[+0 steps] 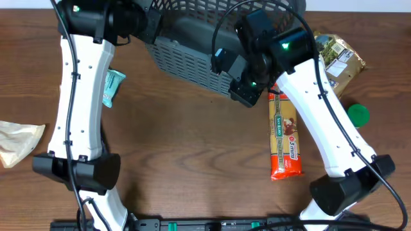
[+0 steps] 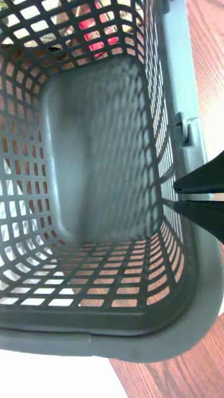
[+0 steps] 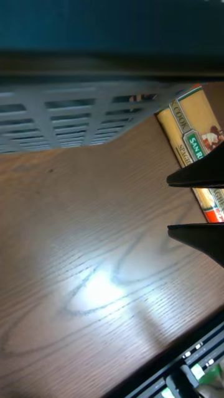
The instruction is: Pack container
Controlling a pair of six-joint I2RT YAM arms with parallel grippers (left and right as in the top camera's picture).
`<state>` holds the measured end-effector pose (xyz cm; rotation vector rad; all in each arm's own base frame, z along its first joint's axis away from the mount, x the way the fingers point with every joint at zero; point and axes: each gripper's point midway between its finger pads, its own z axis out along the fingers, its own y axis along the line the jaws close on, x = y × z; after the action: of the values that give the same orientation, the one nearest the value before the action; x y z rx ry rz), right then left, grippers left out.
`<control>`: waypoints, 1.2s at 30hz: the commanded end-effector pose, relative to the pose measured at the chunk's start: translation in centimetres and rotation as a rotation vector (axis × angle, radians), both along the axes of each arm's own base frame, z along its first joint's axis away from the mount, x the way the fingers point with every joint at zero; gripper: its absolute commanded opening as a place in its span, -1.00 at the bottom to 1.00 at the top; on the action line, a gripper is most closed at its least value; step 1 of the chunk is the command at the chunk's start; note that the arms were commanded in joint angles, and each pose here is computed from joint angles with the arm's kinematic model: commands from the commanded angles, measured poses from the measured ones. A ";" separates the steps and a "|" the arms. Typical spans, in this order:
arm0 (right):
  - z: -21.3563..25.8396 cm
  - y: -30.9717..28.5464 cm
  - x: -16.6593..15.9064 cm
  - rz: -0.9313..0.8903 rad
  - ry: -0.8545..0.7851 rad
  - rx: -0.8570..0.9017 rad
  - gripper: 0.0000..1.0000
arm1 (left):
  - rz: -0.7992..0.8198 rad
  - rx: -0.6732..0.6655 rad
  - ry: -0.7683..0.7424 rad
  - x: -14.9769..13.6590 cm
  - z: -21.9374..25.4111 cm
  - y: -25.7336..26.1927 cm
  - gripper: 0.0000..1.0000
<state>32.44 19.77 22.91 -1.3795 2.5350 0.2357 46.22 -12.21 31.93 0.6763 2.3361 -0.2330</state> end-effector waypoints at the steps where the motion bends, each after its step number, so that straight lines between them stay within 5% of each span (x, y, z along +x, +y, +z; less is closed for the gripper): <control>1: 0.2 -0.1 0.4 0.008 -0.010 0.007 -0.97 | -0.029 0.006 0.035 1.1 -2.1 -0.6 -0.90; 9: 0.2 -0.1 0.3 0.008 -0.009 0.007 -0.97 | -0.028 0.018 0.115 2.2 -5.7 -0.8 -0.89; 36: 0.4 -2.2 2.3 -0.079 -0.033 0.022 -0.97 | 0.039 0.028 0.359 -3.0 -7.6 0.2 -0.88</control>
<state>34.17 18.00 23.07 -1.2884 2.5475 0.2369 43.72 -12.07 23.54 0.6558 2.6984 -0.3332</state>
